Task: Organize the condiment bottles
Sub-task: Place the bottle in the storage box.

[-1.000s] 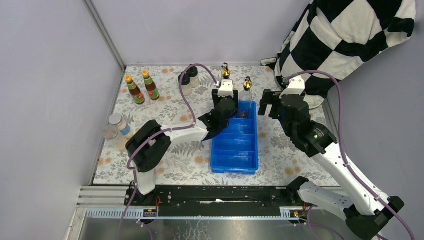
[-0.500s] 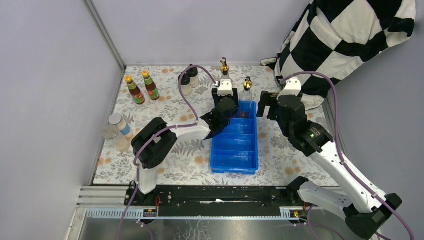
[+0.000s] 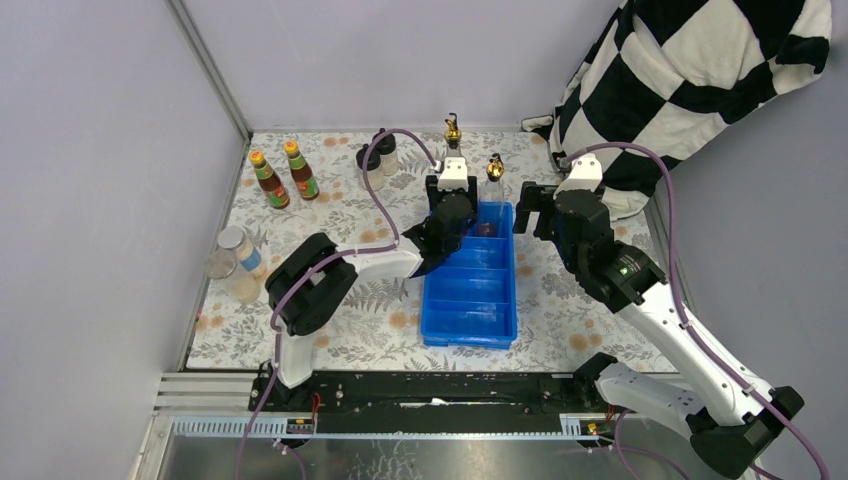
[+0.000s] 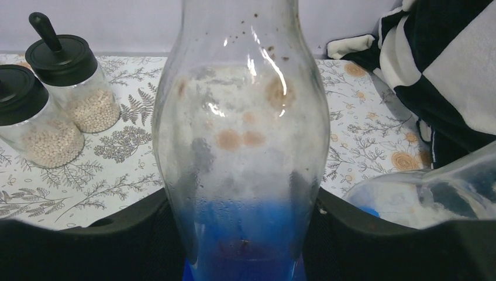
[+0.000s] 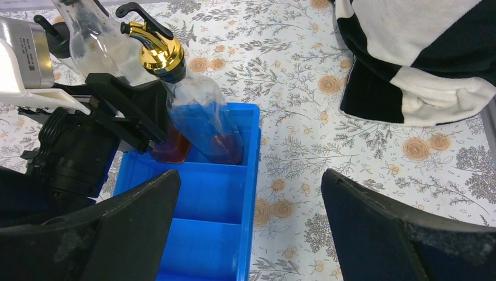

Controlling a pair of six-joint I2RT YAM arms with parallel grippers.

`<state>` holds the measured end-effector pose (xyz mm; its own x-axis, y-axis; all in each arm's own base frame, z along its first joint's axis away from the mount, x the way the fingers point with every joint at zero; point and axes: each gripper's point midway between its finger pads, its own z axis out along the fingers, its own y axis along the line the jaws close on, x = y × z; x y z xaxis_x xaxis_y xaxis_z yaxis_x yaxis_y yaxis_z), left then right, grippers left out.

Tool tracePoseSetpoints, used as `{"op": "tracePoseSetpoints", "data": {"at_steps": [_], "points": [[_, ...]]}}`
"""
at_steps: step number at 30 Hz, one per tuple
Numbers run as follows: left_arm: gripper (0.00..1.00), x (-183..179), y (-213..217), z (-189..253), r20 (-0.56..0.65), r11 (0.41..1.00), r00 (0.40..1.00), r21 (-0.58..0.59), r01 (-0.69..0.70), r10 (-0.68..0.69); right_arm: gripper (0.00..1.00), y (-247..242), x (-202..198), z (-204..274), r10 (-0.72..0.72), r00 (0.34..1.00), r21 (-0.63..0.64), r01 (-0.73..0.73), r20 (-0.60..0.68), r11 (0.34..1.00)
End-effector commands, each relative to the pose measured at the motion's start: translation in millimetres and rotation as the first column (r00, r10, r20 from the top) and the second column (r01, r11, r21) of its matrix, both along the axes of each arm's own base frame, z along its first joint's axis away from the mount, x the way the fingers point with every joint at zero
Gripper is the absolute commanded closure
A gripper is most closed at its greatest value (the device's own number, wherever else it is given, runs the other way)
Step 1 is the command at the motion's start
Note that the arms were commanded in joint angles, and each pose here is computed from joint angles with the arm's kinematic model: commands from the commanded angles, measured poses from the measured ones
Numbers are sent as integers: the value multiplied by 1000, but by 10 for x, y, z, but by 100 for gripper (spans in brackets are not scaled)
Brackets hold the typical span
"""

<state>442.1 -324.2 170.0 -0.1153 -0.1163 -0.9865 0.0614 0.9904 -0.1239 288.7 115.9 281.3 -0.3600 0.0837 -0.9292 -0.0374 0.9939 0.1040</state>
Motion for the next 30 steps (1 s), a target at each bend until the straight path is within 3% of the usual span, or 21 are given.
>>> {"op": "tracePoseSetpoints", "data": {"at_steps": [1, 14, 30], "points": [[73, 87, 28, 101, 40, 1000, 999, 13, -21, 21, 2, 39, 31, 38, 16, 1000, 16, -17, 17, 1000], [78, -88, 228, -130, 75, 999, 996, -22, -43, 44, 2, 84, 36, -55, 28, 1000, 24, -27, -1, 999], [79, -277, 30, -157, 112, 998, 994, 67, -8, 1, 2, 92, 46, -97, 25, 1000, 29, -25, -4, 999]]}}
